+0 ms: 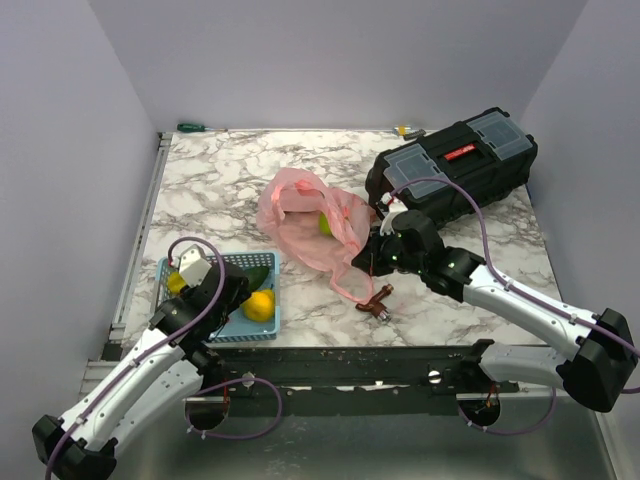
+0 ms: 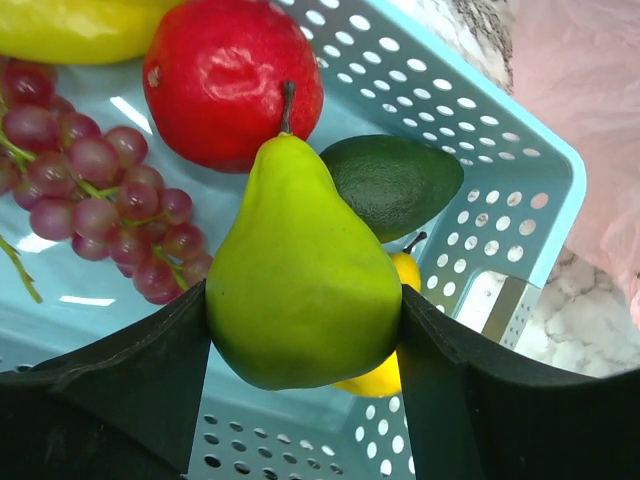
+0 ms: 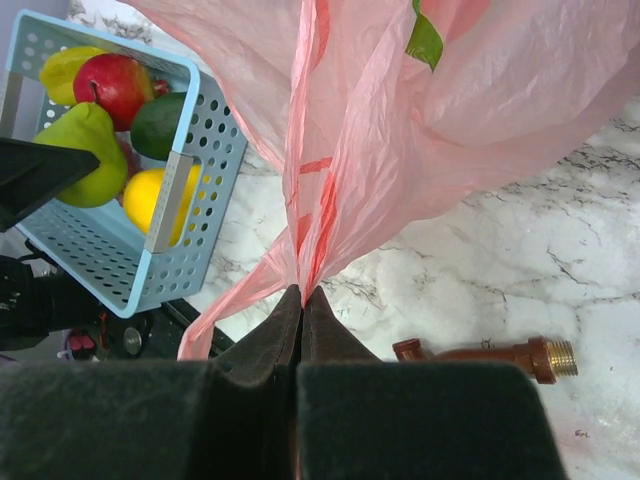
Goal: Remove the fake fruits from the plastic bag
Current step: Place the fake fruit in the bin.
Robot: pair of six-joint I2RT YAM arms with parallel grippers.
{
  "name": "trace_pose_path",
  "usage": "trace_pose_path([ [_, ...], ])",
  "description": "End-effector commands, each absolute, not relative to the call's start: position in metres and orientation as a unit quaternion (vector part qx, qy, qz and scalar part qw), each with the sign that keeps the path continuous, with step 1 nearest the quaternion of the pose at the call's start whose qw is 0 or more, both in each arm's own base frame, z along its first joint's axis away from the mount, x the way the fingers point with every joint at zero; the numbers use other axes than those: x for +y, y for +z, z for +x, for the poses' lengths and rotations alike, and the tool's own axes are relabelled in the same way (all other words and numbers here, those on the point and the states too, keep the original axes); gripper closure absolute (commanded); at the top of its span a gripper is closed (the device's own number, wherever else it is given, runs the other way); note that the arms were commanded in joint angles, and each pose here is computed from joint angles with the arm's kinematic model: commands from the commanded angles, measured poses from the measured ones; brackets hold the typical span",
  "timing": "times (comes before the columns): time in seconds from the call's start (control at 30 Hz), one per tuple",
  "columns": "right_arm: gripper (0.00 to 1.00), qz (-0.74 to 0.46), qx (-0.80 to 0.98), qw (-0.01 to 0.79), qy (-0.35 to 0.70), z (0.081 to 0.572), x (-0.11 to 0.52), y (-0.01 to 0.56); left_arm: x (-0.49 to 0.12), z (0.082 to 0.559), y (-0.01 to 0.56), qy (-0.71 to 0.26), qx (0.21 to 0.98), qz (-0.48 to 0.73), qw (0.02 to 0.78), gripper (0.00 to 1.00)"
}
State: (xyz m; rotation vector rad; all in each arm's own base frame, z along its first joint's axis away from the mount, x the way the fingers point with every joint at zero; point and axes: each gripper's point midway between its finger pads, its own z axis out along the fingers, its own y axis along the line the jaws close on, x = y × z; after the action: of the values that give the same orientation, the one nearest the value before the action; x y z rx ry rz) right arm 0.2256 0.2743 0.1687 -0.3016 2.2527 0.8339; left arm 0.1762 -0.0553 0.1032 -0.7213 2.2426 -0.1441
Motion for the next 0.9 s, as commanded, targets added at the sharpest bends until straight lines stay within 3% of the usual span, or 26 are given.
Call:
trace_pose_path([
  [0.0,0.99,-0.116,0.864,0.358,0.335,0.224,0.277,0.176,-0.047,0.167,0.074,-0.046,0.863,-0.354,0.357,0.8],
  [0.17,0.99,-0.115,0.865,0.354,0.337,0.223,0.278,0.174,-0.05,0.164,0.056,-0.044,0.869,-0.356,0.341,0.75],
  [0.27,0.99,-0.116,0.863,0.359,0.337,0.224,0.278,0.176,-0.05,0.164,0.054,-0.038,0.871,-0.357,0.337,0.67],
  [0.6,0.99,-0.118,0.865,0.356,0.334,0.223,0.277,0.171,-0.051,0.168,0.069,-0.057,0.864,-0.352,0.356,0.21],
  [0.8,0.99,-0.116,0.864,0.355,0.337,0.222,0.278,0.169,-0.046,0.171,0.094,-0.069,0.854,-0.343,0.386,0.02],
  [0.87,0.99,-0.116,0.864,0.355,0.337,0.223,0.278,0.169,-0.046,0.172,0.103,-0.075,0.85,-0.339,0.396,0.01],
])
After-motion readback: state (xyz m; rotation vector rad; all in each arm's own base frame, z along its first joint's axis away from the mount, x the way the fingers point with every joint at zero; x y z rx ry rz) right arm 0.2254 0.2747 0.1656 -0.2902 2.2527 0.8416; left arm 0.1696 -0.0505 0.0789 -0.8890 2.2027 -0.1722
